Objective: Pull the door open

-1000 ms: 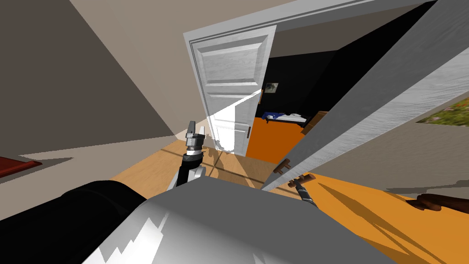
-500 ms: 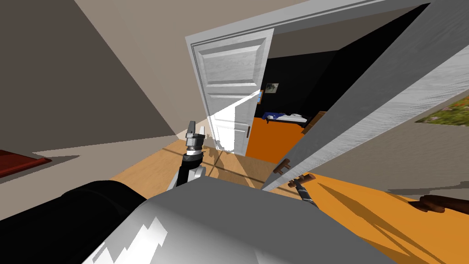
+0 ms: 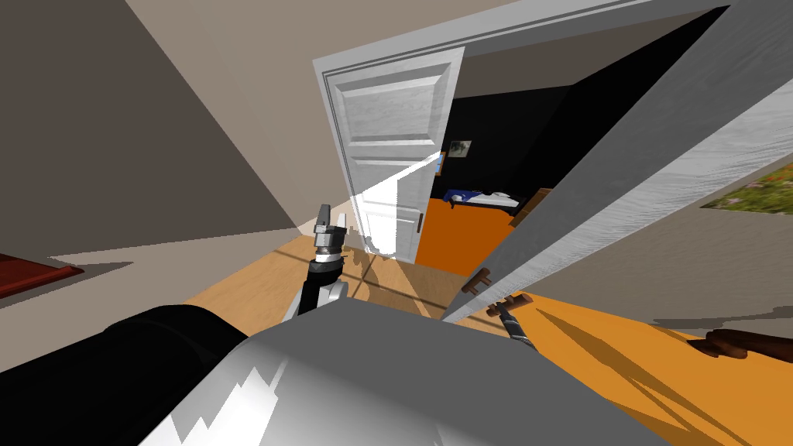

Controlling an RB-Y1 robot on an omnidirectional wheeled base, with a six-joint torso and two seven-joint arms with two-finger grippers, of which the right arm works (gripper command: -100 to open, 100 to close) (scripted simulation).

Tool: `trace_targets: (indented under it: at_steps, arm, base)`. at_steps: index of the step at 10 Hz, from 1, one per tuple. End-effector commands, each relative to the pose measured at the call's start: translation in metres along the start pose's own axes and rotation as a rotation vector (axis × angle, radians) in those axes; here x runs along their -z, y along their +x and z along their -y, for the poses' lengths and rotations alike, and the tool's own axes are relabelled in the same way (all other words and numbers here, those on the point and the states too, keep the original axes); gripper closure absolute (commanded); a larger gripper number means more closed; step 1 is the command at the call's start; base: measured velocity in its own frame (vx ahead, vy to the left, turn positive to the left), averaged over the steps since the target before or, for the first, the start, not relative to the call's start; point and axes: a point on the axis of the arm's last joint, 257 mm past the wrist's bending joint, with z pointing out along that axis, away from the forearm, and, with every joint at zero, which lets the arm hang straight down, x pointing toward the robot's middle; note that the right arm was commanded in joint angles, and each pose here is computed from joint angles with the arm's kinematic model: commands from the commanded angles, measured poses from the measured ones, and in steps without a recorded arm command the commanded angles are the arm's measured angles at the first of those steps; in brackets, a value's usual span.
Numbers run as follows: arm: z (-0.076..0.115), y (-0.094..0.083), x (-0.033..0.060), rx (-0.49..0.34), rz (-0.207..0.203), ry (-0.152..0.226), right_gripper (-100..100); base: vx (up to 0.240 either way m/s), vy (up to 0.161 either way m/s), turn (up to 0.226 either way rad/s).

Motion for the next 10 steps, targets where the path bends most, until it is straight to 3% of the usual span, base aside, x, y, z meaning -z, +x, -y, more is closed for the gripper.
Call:
trace_targets:
  at_steps: [1,10]
  arm:
    - [-0.0063,0.0037,-0.0052,-0.055,0.005,-0.009,100]
    - [-0.0029,0.0024,-0.0022,-0.034,-0.007,-0.006,100]
  base:
    - [-0.014,-0.025,0.015]
    - [-0.007,-0.006,0.004]
